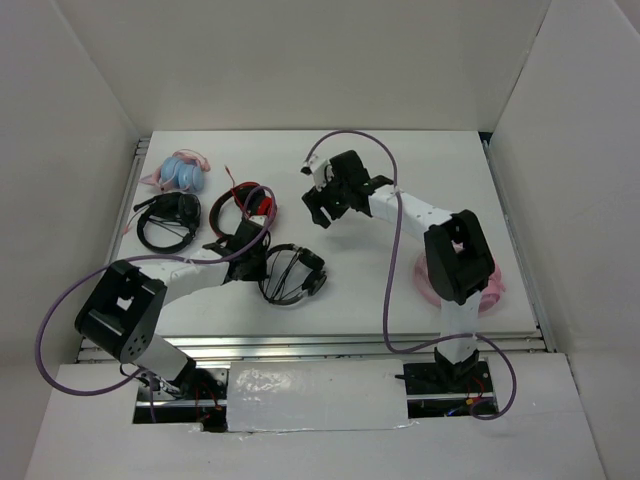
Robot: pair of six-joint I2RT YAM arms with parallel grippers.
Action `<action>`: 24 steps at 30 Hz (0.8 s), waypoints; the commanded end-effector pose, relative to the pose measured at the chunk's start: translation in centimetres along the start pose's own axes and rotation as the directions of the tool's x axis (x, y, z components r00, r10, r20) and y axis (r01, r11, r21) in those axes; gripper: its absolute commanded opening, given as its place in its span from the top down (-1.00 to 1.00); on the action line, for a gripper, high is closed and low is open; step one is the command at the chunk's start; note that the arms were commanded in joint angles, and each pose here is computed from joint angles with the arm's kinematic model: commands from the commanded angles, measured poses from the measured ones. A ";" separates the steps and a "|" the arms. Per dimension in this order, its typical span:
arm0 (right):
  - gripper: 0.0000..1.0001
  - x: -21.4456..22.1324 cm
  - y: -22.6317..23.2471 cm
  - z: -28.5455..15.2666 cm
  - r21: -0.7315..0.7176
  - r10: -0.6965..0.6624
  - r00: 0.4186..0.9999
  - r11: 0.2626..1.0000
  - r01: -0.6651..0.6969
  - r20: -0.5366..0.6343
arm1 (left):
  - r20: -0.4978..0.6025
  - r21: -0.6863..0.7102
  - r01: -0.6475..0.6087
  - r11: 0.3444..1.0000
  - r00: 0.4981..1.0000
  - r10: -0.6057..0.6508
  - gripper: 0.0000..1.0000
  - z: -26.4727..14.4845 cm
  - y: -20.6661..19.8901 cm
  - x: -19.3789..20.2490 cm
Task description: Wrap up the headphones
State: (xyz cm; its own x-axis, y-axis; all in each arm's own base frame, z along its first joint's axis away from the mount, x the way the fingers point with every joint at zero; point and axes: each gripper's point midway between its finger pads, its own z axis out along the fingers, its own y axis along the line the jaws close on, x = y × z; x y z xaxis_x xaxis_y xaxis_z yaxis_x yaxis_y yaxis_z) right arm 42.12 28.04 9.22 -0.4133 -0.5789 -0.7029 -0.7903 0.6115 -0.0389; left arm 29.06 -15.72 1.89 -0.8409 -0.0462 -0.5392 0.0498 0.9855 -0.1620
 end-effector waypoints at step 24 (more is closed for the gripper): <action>-0.90 -9.5 4.1 -10.5 -0.027 0.316 0.871 0.943 -0.331 0.377 | -0.096 -0.341 0.145 0.929 0.977 -0.188 1.00 -4.2 6.5 0.5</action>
State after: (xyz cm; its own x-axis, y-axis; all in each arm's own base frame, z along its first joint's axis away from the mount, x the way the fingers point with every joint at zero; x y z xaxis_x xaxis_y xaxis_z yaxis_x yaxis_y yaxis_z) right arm 37.34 31.05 20.02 -0.5115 -0.1868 -0.8387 -0.6590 0.7117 0.2434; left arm 24.50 -10.68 3.19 -0.9213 -0.1496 -0.3589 -0.1579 0.9874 -0.0062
